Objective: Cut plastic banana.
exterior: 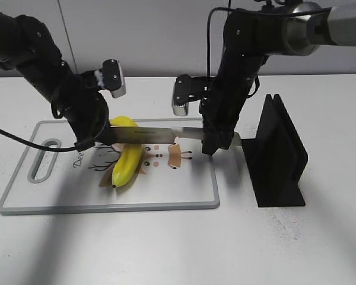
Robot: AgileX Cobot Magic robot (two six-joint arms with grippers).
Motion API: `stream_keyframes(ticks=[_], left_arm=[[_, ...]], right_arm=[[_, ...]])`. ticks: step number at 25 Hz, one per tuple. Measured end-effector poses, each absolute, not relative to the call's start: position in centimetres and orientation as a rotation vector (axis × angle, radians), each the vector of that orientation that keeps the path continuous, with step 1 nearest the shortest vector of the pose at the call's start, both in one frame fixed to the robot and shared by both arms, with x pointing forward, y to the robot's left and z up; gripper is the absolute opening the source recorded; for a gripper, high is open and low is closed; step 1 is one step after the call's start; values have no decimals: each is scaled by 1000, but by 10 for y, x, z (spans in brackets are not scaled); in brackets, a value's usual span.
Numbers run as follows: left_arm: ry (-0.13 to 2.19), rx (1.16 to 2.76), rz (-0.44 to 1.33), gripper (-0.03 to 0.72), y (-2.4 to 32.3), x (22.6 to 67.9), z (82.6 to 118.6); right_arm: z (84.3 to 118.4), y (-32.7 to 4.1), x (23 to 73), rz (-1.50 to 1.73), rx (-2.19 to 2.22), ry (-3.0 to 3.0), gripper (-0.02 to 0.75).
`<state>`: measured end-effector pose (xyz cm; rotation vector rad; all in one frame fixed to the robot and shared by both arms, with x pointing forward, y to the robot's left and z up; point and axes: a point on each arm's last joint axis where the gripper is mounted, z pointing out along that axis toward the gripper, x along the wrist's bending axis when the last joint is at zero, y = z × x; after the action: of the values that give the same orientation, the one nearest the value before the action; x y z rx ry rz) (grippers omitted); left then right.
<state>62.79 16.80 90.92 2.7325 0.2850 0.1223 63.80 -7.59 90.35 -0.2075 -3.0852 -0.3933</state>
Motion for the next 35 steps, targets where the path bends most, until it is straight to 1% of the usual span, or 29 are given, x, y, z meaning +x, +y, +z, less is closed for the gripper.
stream_keyframes(ticks=[2,7,9,13,17,19,22,31,32,33,35], left_arm=[[277,2734,141,3,167,628,914],[259,2741,171,3,169,620,931],[236,2739,218,3,171,617,949],[197,2711,326,1,173,607,991],[174,2684,372,0,175,595,1021],[169,2673,384,0,176,590,1031],[163,2668,390,-2,176,586,1038],[167,2667,379,5,176,586,1037],[172,2665,375,16,176,586,1037],[181,2662,372,43,176,586,1038],[200,2652,381,116,177,586,1039]], right_arm=[[904,-73,636,-362,-209,-3101,171],[922,-71,632,-388,-253,-3124,171],[935,-70,629,-410,-258,-3140,171],[976,-72,624,-493,-254,-3199,175],[1006,-74,615,-547,-235,-3227,175],[1015,-75,612,-564,-230,-3234,176],[1019,-75,610,-577,-230,-3231,178],[1019,-75,610,-571,-228,-3226,178],[1019,-75,609,-568,-228,-3224,178],[1019,-75,609,-564,-227,-3221,178],[1019,-75,608,-553,-228,-3213,174]])
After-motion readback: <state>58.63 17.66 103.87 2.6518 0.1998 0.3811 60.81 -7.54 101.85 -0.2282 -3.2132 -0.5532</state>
